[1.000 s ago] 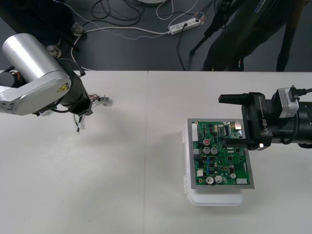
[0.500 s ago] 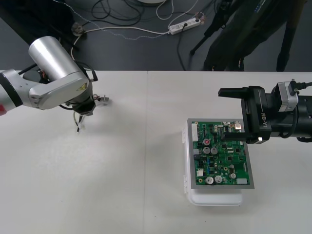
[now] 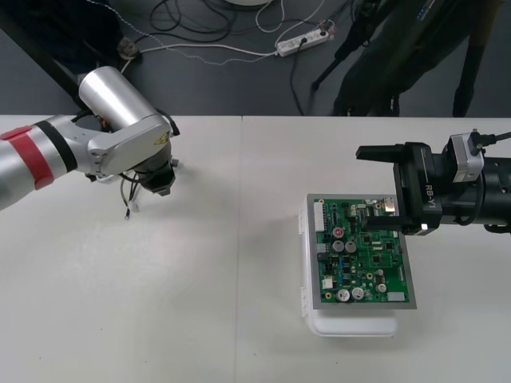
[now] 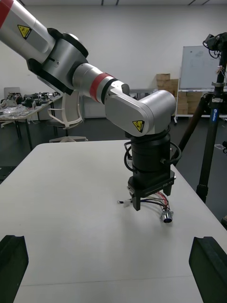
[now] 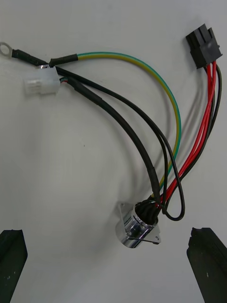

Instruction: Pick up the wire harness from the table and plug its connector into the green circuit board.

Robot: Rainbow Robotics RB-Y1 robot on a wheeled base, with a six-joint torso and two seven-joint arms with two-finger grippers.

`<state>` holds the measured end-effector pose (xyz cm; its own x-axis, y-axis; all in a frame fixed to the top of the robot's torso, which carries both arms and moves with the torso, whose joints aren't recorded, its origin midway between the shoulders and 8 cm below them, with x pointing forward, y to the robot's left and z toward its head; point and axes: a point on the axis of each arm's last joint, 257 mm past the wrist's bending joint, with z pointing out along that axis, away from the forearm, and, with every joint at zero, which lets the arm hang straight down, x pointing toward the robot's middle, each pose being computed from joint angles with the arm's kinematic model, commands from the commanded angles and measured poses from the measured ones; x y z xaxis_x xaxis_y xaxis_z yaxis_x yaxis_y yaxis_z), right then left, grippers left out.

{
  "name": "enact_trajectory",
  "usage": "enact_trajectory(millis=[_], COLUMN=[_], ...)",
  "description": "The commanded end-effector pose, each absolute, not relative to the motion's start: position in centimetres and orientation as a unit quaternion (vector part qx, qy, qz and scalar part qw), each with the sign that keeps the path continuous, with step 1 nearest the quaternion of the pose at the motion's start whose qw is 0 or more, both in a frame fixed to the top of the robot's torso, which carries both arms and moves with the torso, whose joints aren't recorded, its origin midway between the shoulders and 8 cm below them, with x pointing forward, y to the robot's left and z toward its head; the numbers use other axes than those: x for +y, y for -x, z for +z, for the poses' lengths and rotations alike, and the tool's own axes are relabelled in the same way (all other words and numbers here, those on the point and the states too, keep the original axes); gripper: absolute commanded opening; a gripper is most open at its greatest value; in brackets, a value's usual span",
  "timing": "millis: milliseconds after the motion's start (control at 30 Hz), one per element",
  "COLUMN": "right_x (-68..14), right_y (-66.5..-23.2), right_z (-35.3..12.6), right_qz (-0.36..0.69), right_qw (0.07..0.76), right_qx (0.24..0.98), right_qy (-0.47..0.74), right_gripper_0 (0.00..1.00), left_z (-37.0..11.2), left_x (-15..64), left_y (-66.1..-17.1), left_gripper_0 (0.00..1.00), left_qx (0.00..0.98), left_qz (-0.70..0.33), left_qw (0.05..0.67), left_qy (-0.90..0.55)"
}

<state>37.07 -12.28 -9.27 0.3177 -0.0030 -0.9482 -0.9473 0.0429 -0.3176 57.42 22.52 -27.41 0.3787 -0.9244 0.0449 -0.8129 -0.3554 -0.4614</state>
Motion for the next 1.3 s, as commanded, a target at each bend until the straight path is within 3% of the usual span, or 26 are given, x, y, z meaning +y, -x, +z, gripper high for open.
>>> enact_trajectory(millis=[33,1300], right_x=[-12.5,-12.9], right_y=[-37.0,-37.3], right_z=[-8.2,-7.9], right_qz=[0.388,0.387], right_qw=[0.584,0.588], right_qx=[0.406,0.407], right_qy=[0.586,0.583], right_gripper_0=[1.00,1.00], left_z=[-24.6,-25.9], left_x=[18.7,17.7], left_y=[-60.0,-64.5], left_gripper_0=[1.00,1.00], left_qx=[0.630,0.652], left_qz=[-0.163,-0.186], left_qw=[0.211,0.263], left_qy=[0.730,0.687])
